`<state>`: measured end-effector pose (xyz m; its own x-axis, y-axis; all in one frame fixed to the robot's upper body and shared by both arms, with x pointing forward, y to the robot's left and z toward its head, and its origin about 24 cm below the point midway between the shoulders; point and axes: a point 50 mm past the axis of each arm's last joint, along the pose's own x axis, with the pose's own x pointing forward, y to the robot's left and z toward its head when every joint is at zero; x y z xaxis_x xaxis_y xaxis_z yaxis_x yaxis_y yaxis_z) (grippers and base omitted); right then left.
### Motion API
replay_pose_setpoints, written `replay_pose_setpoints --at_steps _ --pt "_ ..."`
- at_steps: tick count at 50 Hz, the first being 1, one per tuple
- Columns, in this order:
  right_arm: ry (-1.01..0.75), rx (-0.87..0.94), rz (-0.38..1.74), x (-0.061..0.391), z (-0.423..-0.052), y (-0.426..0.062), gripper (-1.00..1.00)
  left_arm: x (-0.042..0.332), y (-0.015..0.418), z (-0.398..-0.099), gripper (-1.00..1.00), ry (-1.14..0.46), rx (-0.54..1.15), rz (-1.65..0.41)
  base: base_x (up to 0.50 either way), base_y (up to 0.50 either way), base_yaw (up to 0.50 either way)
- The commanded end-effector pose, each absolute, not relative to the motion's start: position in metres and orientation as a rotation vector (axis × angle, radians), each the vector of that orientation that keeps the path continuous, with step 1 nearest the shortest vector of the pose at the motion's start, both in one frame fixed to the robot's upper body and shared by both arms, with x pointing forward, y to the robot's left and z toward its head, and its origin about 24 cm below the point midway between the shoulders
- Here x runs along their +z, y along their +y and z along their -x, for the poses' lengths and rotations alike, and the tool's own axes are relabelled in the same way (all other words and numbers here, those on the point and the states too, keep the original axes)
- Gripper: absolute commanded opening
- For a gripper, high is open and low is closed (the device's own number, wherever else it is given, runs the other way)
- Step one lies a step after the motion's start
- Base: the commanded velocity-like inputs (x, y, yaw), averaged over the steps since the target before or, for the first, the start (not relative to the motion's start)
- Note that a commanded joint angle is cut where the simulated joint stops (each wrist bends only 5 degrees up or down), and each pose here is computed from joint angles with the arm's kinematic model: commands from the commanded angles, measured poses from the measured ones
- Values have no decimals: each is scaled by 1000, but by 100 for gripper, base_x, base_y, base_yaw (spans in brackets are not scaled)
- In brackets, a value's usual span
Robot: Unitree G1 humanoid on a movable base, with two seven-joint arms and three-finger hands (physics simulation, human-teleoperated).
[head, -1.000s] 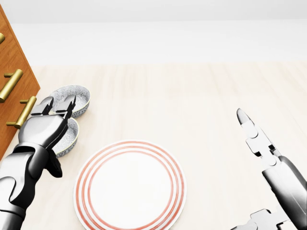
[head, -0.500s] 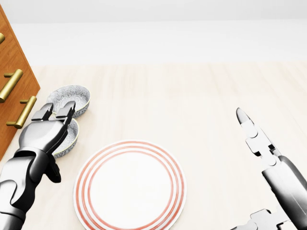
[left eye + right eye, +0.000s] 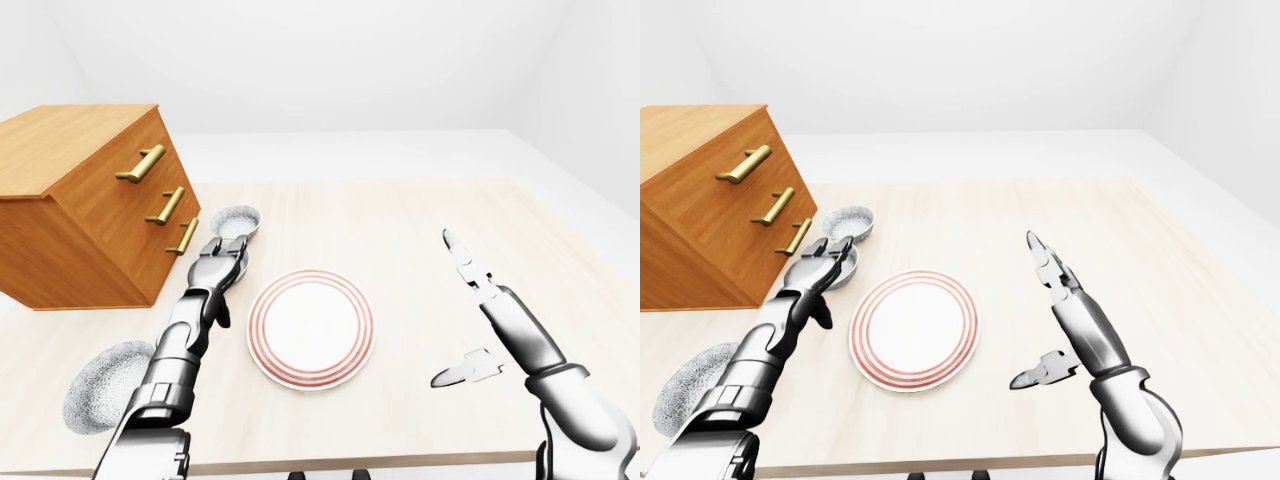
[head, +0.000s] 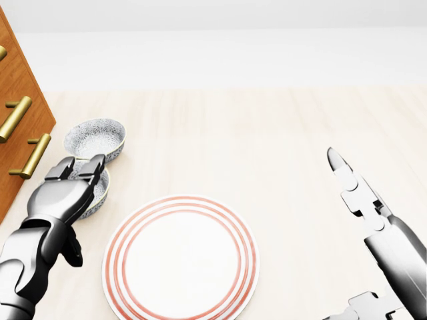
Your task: Put the bowl in the middle on the plate.
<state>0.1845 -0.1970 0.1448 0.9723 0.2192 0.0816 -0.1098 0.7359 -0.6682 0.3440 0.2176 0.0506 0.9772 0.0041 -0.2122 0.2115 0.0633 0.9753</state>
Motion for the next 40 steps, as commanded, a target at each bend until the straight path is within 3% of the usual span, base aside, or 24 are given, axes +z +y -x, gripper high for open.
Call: replay_pose_setpoints --at_steps 1,40 --pt "-167 184 729 147 -184 -196 100 49 217 -342 100 184 -172 -1497 21 1 0" --pt "-148 181 715 142 -185 -198 100 39 221 -342 100 232 -185 -1479 20 1 0"
